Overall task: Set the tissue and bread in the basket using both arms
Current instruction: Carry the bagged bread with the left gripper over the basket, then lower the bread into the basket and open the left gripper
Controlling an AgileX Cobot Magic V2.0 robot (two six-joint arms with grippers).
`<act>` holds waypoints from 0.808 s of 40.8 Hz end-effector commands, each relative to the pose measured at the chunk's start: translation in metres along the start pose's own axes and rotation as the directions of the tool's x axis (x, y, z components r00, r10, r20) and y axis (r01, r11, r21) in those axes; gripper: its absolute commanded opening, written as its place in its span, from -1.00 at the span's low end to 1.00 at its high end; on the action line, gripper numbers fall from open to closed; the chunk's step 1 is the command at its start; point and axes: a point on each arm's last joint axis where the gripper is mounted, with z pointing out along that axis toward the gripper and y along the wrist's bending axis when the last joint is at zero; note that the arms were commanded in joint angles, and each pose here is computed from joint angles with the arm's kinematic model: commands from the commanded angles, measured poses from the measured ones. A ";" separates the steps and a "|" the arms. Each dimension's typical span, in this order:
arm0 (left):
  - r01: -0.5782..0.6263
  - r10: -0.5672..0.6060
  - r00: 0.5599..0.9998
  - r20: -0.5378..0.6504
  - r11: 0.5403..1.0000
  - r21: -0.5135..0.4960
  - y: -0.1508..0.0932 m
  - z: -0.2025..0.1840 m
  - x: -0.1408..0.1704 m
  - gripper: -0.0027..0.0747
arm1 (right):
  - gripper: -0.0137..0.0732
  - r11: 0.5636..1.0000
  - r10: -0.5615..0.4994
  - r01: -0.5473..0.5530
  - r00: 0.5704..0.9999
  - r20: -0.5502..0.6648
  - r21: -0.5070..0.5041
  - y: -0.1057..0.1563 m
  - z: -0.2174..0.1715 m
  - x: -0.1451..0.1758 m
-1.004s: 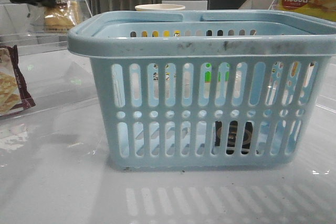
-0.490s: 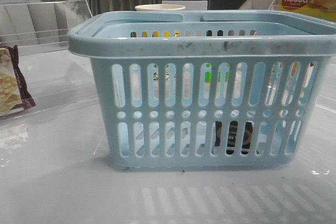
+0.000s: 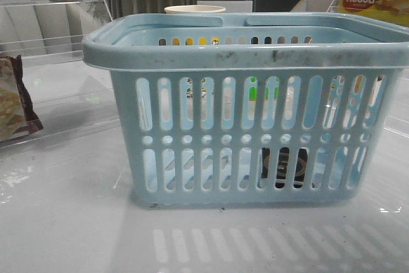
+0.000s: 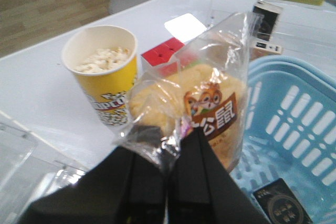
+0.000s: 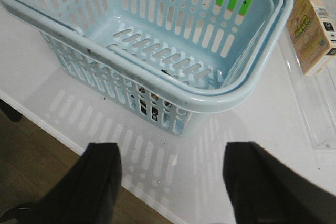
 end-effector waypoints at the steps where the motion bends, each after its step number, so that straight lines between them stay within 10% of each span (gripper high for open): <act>1: -0.011 0.008 0.996 0.084 0.999 0.035 -0.014 0.001 -0.013 -0.70 | 0.53 1.000 -0.016 0.015 0.996 0.093 0.017 -0.002 -0.005 -0.012; 20: -0.047 0.071 0.982 -0.178 0.990 0.136 -0.055 0.094 0.036 -0.67 | 0.53 1.000 -0.016 0.015 0.996 0.093 0.017 -0.002 -0.005 -0.012; 33: -0.046 0.073 0.978 -0.194 0.989 0.137 -0.056 0.098 0.039 0.11 | 0.53 1.000 -0.016 0.015 0.996 0.093 0.017 -0.002 -0.005 -0.012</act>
